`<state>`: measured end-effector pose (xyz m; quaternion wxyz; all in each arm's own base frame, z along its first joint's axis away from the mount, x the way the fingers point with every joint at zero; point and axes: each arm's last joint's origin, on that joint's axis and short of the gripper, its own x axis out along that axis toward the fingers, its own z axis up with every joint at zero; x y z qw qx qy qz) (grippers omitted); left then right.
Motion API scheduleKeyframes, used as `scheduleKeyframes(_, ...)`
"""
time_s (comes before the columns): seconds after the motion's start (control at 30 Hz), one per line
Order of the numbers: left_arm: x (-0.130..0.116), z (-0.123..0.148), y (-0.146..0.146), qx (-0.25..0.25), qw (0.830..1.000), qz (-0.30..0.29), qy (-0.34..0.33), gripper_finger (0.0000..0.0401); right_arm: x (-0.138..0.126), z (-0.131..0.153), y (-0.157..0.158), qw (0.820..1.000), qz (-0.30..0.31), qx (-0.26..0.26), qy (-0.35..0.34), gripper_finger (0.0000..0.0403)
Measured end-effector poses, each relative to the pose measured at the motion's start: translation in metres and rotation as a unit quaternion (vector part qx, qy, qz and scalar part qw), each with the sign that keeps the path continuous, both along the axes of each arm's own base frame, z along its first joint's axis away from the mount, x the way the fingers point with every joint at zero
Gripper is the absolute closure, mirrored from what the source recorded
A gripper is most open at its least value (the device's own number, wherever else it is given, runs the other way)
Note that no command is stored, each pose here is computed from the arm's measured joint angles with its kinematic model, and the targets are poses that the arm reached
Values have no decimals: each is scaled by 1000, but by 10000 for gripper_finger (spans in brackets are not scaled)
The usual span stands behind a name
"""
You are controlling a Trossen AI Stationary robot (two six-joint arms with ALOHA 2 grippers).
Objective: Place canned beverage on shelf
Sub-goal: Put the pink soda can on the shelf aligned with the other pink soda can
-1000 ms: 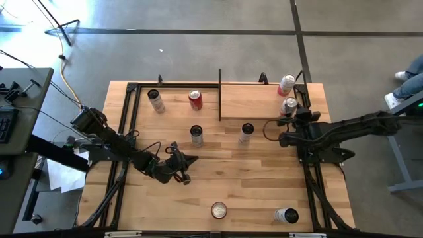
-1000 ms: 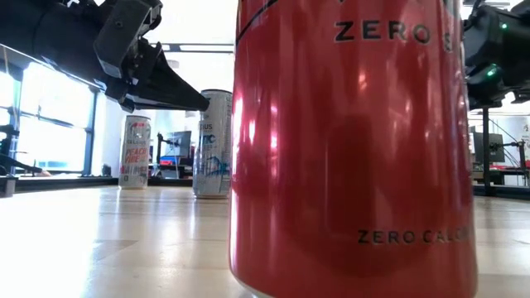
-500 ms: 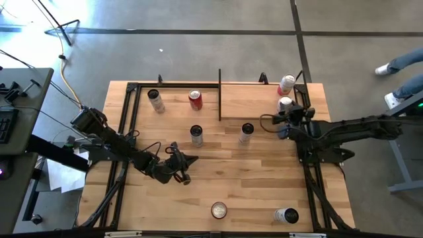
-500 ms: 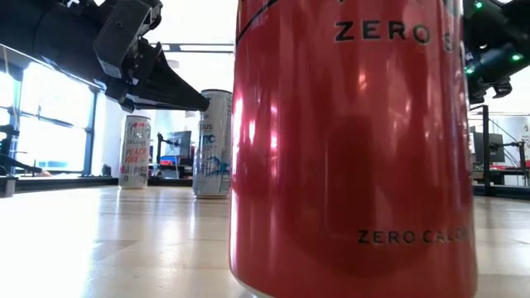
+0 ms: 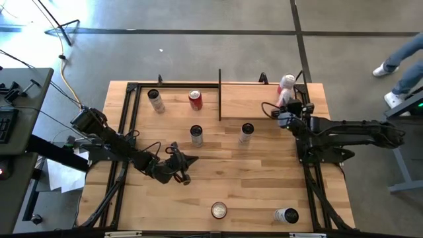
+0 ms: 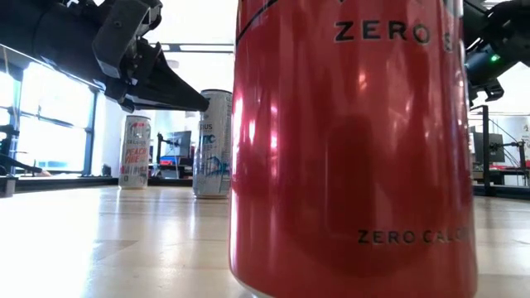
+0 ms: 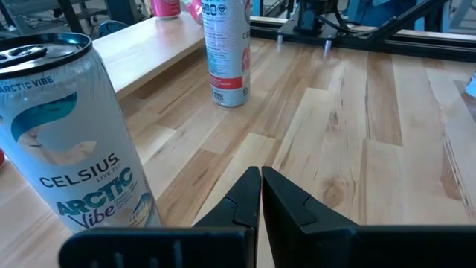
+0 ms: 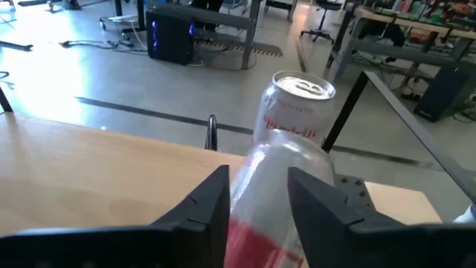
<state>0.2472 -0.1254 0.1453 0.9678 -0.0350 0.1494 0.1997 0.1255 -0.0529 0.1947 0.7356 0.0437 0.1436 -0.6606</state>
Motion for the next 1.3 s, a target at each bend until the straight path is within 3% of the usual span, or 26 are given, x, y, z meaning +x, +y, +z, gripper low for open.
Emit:
scheduleKeyframes(0.27, 0, 0, 0, 0, 1000, 0, 0, 394, 2, 0, 0, 1000, 13, 11, -10, 323)
scheduleKeyframes(0.4, 0, 0, 0, -1, 1000, 0, 0, 394, 5, 2, 1, 998, 48, 42, -26, 330)
scheduleKeyframes(0.6, 0, 0, 0, -3, 1000, -2, 0, 394, 13, 22, 1, 988, 95, 86, -84, 331)
scheduleKeyframes(0.7, 0, 0, 0, -10, 1000, -9, 1, 394, 13, 39, -2, 984, 84, 116, -105, 328)
scheduleKeyframes(0.83, 0, 0, 0, -11, 1000, -10, 1, 394, 16, 61, -11, 977, 52, 175, -109, 292)
scheduleKeyframes(1.03, 0, 0, 0, -11, 1000, -10, 1, 394, 34, 94, -36, 957, 0, 261, -130, 186)
scheduleKeyframes(1.13, 0, 0, -1, -13, 1000, -14, 2, 394, 45, 103, -54, 944, -30, 310, -108, 141)
scheduleKeyframes(1.3, 0, 0, -1, -13, 1000, -15, 2, 394, 57, 108, -84, 910, -89, 400, -62, 113)
